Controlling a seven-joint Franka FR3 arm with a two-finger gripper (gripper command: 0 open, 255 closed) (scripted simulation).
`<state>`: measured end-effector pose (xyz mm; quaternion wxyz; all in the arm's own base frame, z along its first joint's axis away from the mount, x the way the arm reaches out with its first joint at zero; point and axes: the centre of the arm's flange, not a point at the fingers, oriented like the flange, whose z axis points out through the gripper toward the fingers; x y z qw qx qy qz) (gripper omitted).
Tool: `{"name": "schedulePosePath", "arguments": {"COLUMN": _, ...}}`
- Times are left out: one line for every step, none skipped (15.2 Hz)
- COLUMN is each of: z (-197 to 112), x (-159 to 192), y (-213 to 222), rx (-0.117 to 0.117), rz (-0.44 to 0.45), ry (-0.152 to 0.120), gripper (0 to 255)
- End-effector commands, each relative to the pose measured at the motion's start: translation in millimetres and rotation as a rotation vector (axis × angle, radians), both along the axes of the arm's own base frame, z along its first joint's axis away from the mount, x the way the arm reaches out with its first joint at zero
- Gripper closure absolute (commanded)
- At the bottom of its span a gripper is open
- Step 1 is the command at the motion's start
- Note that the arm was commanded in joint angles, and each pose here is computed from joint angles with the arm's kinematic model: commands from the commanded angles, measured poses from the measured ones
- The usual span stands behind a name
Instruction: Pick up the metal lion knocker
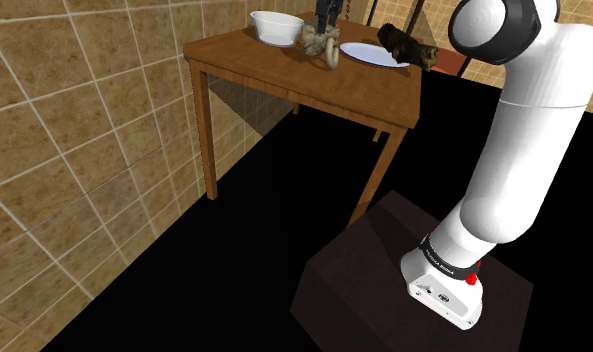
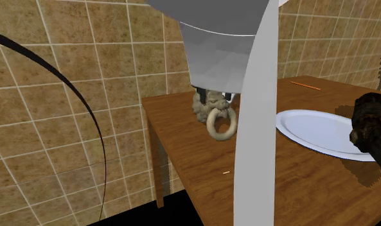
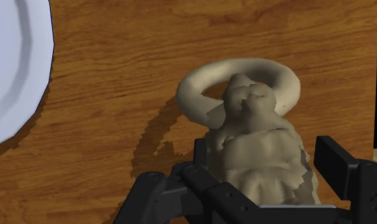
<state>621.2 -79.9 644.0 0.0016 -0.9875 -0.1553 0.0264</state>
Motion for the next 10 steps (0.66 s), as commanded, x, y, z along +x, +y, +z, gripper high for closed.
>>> {"name": "schedulePosePath", "arguments": {"z": 11.0, "x": -1.1, "y": 0.8, "rx": 0.0, "rz": 0.0, "ry": 0.0, "gripper": 255}}
{"name": "schedulePosePath", "arguments": {"z": 16.3, "x": -1.1, "y": 0.8, "rx": 0.0, "rz": 0.0, "ry": 0.0, "gripper": 255}}
{"name": "schedulePosePath", "arguments": {"z": 21.6, "x": -1.2, "y": 0.8, "rx": 0.0, "rz": 0.0, "ry": 0.0, "gripper": 255}}
{"name": "schedulePosePath", "arguments": {"z": 26.9, "x": -1.2, "y": 0.8, "rx": 0.0, "rz": 0.0, "ry": 0.0, "gripper": 255}}
{"name": "schedulePosePath", "arguments": {"z": 32.2, "x": -1.2, "y": 0.8, "rx": 0.0, "rz": 0.0, "ry": 0.0, "gripper": 255}}
{"name": "schedulePosePath", "arguments": {"z": 37.4, "x": -1.2, "y": 0.8, "rx": 0.0, "rz": 0.0, "ry": 0.0, "gripper": 255}}
{"name": "schedulePosePath", "arguments": {"z": 42.7, "x": -1.2, "y": 0.8, "rx": 0.0, "rz": 0.0, "ry": 0.0, "gripper": 255}}
{"name": "schedulePosePath", "arguments": {"z": 48.0, "x": -1.2, "y": 0.8, "rx": 0.0, "rz": 0.0, "ry": 0.0, "gripper": 255}}
{"name": "schedulePosePath", "arguments": {"z": 48.7, "x": -1.2, "y": 0.8, "rx": 0.0, "rz": 0.0, "ry": 0.0, "gripper": 255}}
{"name": "schedulePosePath", "arguments": {"z": 48.8, "x": -1.2, "y": 0.8, "rx": 0.0, "rz": 0.0, "ry": 0.0, "gripper": 255}}
